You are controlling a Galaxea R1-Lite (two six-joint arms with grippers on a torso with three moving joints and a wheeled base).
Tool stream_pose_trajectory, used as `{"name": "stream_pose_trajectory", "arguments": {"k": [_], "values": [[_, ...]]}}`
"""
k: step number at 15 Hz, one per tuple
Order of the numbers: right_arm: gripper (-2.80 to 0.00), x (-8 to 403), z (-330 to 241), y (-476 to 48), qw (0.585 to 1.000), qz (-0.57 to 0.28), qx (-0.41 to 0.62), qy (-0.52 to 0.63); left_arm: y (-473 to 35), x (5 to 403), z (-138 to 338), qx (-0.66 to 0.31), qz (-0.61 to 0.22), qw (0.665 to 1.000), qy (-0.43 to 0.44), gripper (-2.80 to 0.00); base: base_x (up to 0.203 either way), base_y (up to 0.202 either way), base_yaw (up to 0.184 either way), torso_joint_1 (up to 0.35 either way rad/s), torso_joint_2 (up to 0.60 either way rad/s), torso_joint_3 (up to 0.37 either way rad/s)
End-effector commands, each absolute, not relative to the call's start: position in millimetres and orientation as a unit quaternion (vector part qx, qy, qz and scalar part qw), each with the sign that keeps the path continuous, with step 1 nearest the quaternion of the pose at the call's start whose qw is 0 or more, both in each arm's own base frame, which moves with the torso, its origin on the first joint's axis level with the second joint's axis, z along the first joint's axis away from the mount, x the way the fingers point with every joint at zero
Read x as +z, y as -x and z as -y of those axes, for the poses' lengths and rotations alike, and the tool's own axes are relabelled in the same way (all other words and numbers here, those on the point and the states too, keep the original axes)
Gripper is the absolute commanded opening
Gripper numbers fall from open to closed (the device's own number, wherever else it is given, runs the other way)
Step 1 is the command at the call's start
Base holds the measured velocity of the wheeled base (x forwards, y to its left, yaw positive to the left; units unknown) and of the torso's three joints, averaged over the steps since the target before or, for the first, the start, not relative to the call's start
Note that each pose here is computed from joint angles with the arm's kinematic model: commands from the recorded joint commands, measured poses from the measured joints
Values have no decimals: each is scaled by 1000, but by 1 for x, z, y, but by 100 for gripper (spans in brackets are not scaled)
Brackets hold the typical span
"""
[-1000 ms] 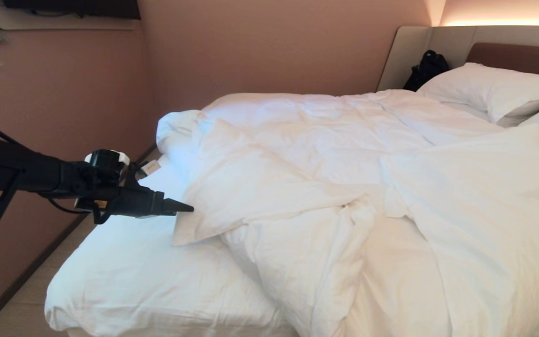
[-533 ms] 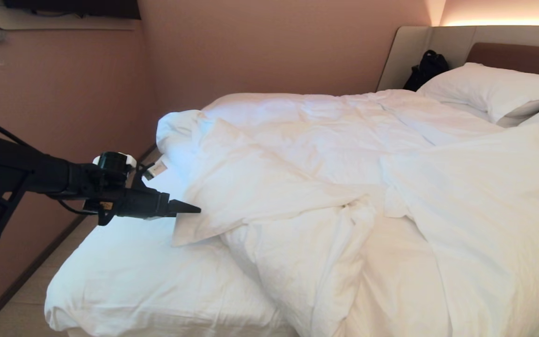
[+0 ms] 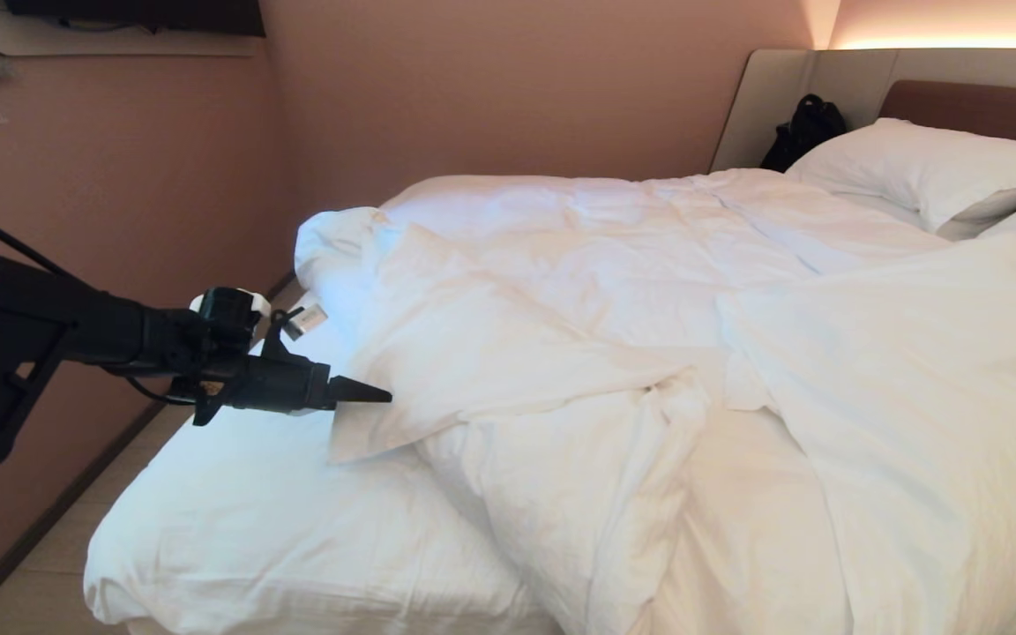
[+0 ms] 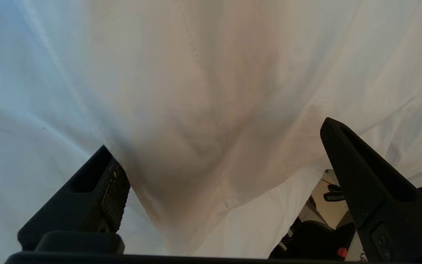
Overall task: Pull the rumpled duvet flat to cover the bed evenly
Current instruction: Hold the folded corner of the quilt
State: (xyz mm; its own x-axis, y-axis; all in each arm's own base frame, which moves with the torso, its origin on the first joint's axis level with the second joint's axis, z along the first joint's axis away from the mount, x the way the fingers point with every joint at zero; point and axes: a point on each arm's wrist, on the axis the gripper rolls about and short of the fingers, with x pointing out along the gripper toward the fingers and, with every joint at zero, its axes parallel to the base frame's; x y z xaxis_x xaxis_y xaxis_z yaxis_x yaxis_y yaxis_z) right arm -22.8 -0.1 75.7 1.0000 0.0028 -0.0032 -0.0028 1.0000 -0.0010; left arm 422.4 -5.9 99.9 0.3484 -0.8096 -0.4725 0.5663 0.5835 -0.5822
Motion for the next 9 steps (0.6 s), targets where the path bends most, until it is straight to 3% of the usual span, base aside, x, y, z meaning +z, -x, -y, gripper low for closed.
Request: {"name": "stream_pose_trajectory", "arguments": {"k": [1,7,8,9], "values": [[-280,76,0,23,1000,-2,2,1,-421,102,15,-438,-379,800,157,0,0,0,0,0,0,0],[-280,76,0,23,1000,-2,2,1,-418,104,23,-446,-380,796,153,0,0,0,0,0,0,0],[-280,76,0,23,1000,-2,2,1,-417,107,23,-446,-377,797,153,-280,0,0,0,0,0,0],[-280,76,0,23,1000,-2,2,1,-417,108,23,-446,-377,797,152,-280,0,0,0,0,0,0]]}}
